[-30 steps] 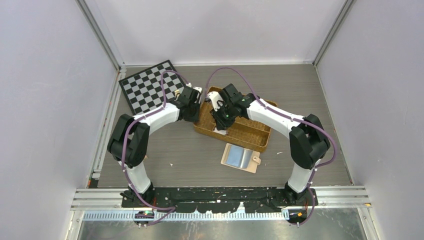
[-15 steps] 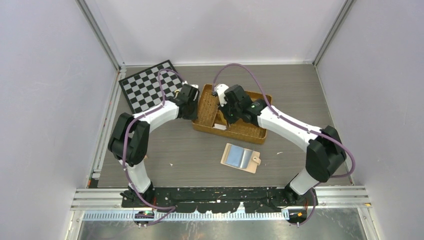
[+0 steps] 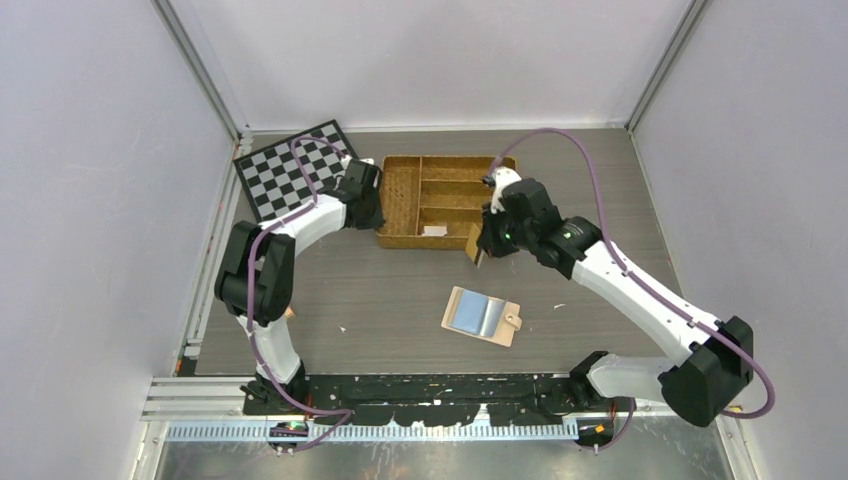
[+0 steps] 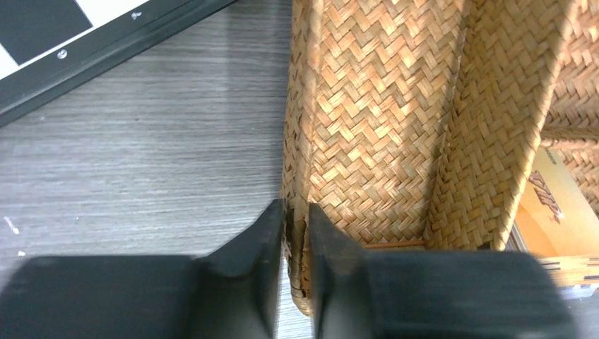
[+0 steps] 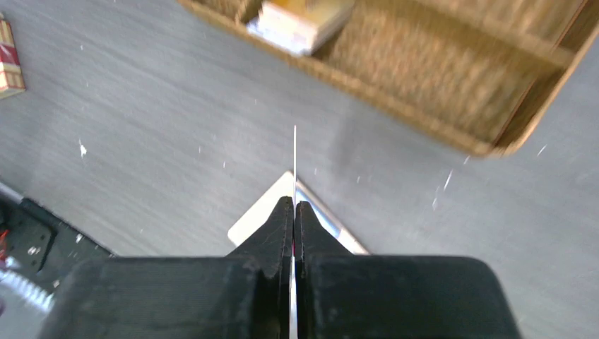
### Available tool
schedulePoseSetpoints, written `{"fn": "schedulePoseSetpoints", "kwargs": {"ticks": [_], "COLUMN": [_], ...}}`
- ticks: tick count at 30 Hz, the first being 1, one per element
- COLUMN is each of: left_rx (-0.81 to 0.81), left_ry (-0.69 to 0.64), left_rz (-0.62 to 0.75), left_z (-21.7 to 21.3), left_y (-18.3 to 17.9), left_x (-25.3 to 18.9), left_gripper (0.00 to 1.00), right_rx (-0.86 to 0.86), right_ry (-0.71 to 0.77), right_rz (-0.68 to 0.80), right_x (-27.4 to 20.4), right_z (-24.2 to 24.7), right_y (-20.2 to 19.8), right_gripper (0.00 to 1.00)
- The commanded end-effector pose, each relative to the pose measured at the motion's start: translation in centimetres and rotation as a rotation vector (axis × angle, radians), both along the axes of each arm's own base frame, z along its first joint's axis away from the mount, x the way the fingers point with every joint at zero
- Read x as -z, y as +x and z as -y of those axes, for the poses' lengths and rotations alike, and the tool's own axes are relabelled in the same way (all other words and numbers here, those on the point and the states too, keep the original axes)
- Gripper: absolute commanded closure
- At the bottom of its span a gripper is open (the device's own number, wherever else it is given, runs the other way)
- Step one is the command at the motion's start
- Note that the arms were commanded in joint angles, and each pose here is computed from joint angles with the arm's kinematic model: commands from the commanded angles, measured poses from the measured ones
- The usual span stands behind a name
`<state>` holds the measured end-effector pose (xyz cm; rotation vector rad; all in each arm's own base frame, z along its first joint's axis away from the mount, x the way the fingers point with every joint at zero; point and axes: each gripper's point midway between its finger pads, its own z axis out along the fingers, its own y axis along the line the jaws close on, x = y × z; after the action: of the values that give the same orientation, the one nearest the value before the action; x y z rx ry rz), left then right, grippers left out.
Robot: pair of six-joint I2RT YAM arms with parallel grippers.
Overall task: Put the credit cards into the card holder
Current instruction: Insert the credit card into the card holder.
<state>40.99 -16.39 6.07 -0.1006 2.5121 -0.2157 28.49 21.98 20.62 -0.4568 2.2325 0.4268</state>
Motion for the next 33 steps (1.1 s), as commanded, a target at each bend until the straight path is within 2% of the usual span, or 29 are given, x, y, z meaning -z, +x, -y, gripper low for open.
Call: {"fn": "schedulePoseSetpoints", "kwargs": {"ticks": [1,4,12,18,27,33], "left_rx": [0.007,0.058,0.128,0.199,0.393,0.477], "left_ry": [-0.130,-0.167,-0.158,-0.147,-0.236,-0.290], "left_rz": [0.130,0.153,0.205,0.197,0.100,0.030], "left_z": [1.9,2.7,2.7,3.7,11.6,16.0], "left_y": [2.7,2.2,-0.2,-4.6,-13.2,-16.4], "left_x": [-4.3,-5.9,-9.9,-10.1,-7.9,-5.7], "left_gripper": [0.71,0.55,0.29,0.29,0.32,0.33], "right_rx": [0.027,0.049,0.111,0.163,0.237,0.296], "right_ry": [0.168,0.239,0.395,0.408,0.410,0.377], "right_rz": [-0.279,-0.382,-0.514,-0.547,-0.556,-0.554], "right_x": [3.5,5.5,9.1,10.6,11.2,11.7], "right_z": [0.9,1.7,3.2,4.3,5.3,6.3], "right_y": [-4.9,-7.3,-9.4,-9.9,-9.8,-9.8], "right_gripper": [1.00,1.00,0.99,0.99,1.00,0.99]}}
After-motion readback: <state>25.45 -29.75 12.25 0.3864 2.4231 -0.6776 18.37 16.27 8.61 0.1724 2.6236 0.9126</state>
